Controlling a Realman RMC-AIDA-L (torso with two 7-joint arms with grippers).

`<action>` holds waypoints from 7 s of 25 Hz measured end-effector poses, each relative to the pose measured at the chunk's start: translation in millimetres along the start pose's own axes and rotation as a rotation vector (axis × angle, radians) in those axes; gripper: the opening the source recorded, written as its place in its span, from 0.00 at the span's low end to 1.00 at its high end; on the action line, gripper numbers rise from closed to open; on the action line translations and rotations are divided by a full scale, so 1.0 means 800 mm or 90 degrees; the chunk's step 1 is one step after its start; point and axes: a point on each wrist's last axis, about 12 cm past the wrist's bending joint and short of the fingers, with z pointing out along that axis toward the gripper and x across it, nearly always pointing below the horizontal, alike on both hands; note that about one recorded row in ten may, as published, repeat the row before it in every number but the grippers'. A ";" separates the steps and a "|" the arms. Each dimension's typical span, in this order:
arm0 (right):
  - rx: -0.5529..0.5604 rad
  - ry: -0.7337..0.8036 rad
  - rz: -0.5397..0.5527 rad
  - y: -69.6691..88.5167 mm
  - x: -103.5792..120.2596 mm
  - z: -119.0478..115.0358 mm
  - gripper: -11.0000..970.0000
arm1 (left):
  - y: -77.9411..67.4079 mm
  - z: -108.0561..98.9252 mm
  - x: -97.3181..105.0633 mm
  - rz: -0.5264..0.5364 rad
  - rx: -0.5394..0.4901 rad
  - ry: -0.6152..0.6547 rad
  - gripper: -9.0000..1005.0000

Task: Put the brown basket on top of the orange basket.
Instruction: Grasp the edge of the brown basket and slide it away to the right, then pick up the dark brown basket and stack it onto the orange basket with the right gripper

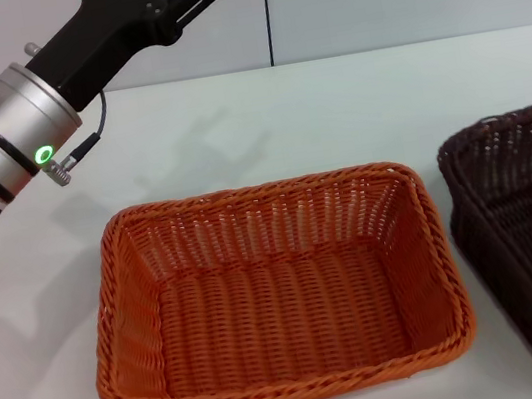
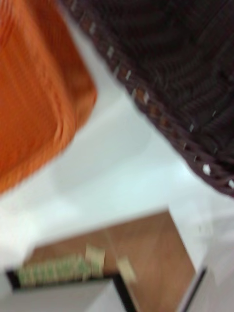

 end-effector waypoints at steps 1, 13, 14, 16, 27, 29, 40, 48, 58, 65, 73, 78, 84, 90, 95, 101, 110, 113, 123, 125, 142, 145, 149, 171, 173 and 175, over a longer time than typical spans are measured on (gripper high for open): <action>-0.033 -0.003 -0.012 0.008 -0.002 0.004 0.65 | 0.000 0.002 0.000 -0.001 0.000 0.001 0.85; -0.152 0.037 -0.048 0.032 -0.014 0.038 0.65 | 0.012 0.019 -0.005 0.017 -0.030 0.011 0.85; -0.157 0.034 -0.050 0.033 -0.015 0.041 0.65 | 0.013 0.021 -0.006 0.018 -0.031 0.012 0.85; -0.152 0.010 -0.054 0.032 -0.017 0.039 0.65 | 0.013 0.023 -0.006 0.018 -0.032 0.014 0.85; 0.033 -0.062 -0.076 -0.008 -0.047 -0.044 0.65 | 0.015 0.025 -0.001 0.028 -0.036 0.025 0.85; 0.068 -0.054 -0.090 -0.018 -0.059 -0.059 0.65 | 0.015 0.025 -0.001 0.028 -0.036 0.025 0.85; 0.216 -0.042 -0.167 -0.071 -0.115 -0.064 0.65 | 0.013 0.015 0.012 0.006 -0.046 0.038 0.85; 0.202 0.013 -0.211 -0.082 -0.123 -0.017 0.64 | 0.017 0.008 0.020 -0.016 -0.065 0.042 0.85; 0.188 0.071 -0.207 -0.097 -0.106 0.020 0.61 | 0.019 0.011 0.019 -0.016 -0.070 0.045 0.85; 0.194 0.068 -0.202 -0.096 -0.097 0.015 0.59 | 0.021 0.011 0.020 -0.011 -0.080 0.052 0.85; 0.182 0.075 -0.187 -0.094 -0.089 0.006 0.36 | 0.022 0.012 0.023 -0.012 -0.084 0.059 0.85; 0.151 0.058 -0.153 -0.084 -0.074 -0.012 0.31 | 0.021 0.012 0.026 -0.015 -0.084 0.064 0.85; 0.139 0.028 -0.088 -0.073 -0.039 -0.037 0.24 | 0.022 0.010 0.028 -0.014 -0.087 0.067 0.85; 0.134 0.025 -0.032 -0.066 -0.007 -0.042 0.20 | 0.022 0.015 0.030 -0.002 -0.090 0.067 0.85; 0.147 -0.006 0.000 -0.058 0.015 -0.047 0.17 | 0.023 0.020 0.028 0.002 -0.090 0.065 0.85; 0.134 -0.112 -0.017 -0.036 0.030 -0.063 0.17 | 0.024 0.022 0.027 0.010 -0.091 0.062 0.85; 0.120 -0.258 -0.064 -0.004 0.044 -0.082 0.16 | 0.033 0.012 0.027 0.013 -0.118 0.059 0.84; 0.106 -0.324 -0.079 0.003 0.050 -0.078 0.16 | 0.033 0.011 0.029 0.017 -0.119 0.061 0.84; 0.057 -0.510 -0.128 0.010 0.062 -0.047 0.16 | 0.038 0.011 0.031 0.029 -0.136 0.072 0.84; 0.050 -0.542 -0.134 0.011 0.061 -0.041 0.16 | 0.039 0.012 0.031 0.036 -0.138 0.075 0.84; 0.171 -0.878 -0.092 0.045 0.057 0.021 0.16 | 0.037 0.028 0.034 0.050 -0.136 0.096 0.84; 0.183 -0.915 -0.071 0.054 0.052 0.041 0.16 | 0.037 0.032 0.035 0.055 -0.135 0.101 0.84; 0.212 -0.956 -0.046 0.068 0.048 0.069 0.16 | 0.037 0.033 0.036 0.056 -0.135 0.104 0.84; 0.351 -1.101 0.117 0.130 -0.003 0.182 0.16 | 0.037 0.040 0.032 0.094 -0.121 0.112 0.84; 0.350 -1.098 0.131 0.132 -0.009 0.188 0.16 | 0.037 0.040 0.032 0.094 -0.121 0.112 0.84; 0.348 -1.094 0.146 0.134 -0.013 0.193 0.16 | 0.038 0.042 0.030 0.105 -0.123 0.113 0.84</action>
